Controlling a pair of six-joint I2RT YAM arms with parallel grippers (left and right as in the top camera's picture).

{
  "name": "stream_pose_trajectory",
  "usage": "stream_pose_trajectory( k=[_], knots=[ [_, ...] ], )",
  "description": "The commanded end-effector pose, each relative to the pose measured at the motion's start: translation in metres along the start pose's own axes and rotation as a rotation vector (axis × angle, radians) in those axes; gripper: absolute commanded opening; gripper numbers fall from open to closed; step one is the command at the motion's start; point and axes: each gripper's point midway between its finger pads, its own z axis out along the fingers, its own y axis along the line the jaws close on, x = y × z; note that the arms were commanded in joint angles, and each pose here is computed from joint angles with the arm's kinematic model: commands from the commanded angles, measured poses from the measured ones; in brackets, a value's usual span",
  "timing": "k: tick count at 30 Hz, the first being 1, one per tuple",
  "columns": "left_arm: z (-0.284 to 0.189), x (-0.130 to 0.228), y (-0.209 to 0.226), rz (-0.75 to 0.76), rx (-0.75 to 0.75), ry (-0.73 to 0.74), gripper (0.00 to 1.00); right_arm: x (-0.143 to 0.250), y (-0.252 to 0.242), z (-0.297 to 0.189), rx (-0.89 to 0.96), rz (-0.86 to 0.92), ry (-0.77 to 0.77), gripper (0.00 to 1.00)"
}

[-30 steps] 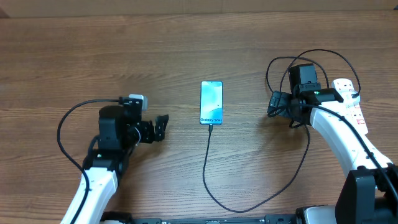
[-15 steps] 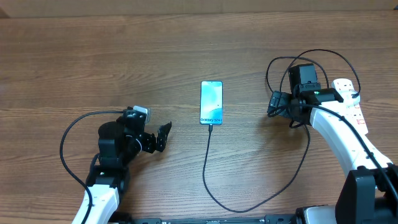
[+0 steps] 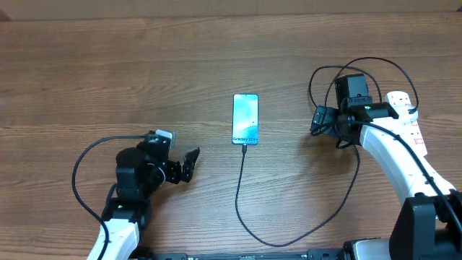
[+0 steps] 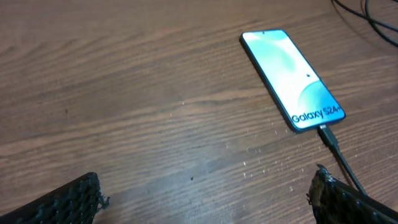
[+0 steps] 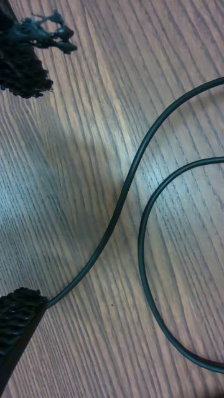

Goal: Plug charger to phone and switch on socket

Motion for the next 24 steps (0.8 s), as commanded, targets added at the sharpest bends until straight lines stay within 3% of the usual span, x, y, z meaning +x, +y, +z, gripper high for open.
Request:
stream_pose_trajectory(
  k=[1, 13, 24],
  knots=[
    [-0.003, 0.002, -0.002, -0.005, 0.002, -0.018, 1.00, -0.004, 0.000, -0.008, -0.011, -0.002, -0.027, 1.00],
    [-0.015, 0.026, 0.007, -0.107, -0.065, -0.134, 1.00, -0.004, 0.000, -0.008, -0.011, -0.002, -0.027, 1.00],
    [-0.022, 0.027, 0.006, -0.108, -0.073, -0.133, 1.00, -0.004, 0.000, -0.008, -0.011, -0.002, -0.027, 1.00]
  ],
)
